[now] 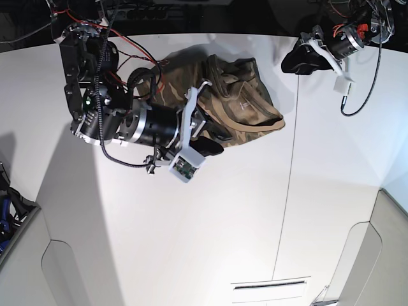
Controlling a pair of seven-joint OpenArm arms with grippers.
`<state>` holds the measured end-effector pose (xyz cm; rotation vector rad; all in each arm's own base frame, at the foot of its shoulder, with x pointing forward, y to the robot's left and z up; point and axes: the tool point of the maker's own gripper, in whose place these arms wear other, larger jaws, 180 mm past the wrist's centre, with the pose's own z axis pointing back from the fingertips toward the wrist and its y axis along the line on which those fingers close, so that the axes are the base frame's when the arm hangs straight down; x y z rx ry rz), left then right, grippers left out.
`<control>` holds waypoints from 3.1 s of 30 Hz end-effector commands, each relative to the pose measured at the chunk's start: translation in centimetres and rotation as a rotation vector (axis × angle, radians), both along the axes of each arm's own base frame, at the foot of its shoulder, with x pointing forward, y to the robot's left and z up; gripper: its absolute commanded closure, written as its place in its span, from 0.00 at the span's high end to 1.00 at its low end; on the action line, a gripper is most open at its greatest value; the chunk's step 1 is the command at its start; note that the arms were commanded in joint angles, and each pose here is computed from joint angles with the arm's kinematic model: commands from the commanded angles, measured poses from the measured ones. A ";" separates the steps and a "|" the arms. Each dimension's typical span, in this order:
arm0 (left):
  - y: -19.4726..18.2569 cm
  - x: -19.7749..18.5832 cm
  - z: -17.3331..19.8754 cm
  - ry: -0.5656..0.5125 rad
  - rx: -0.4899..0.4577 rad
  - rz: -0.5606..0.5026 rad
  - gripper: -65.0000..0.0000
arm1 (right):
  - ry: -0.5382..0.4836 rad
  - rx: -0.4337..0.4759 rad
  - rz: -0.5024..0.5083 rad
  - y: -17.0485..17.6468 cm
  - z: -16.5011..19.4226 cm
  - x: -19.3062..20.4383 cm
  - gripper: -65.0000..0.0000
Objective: Fold the T-shirt properly
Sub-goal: 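Press and tuck the bundle edges with the right gripper, then straighten the folded bundle's sides with both grippers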
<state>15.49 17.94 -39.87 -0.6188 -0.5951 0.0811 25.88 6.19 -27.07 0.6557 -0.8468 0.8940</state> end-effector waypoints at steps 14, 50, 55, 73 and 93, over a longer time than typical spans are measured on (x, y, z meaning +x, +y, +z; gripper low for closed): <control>-0.2 0.5 0.5 -0.034 -0.005 0.003 0.51 | 0.142 0.021 0.109 0.8 -2.8 -5.9 0.22; 6.4 0.3 5.8 -0.150 -0.112 0.222 0.51 | 0.123 0.079 -0.133 -0.4 -3.9 -2.8 0.00; 6.3 0.5 6.1 -0.162 -0.127 0.224 0.51 | 0.292 0.119 -0.027 1.8 -6.6 -5.8 0.00; 3.1 1.2 9.6 -0.232 -0.130 0.063 0.17 | 0.086 0.088 0.072 5.3 -2.9 -2.4 0.00; -17.8 -0.2 7.5 -0.246 -0.222 -0.459 0.04 | 0.219 0.086 -0.335 -4.1 -8.8 12.1 0.00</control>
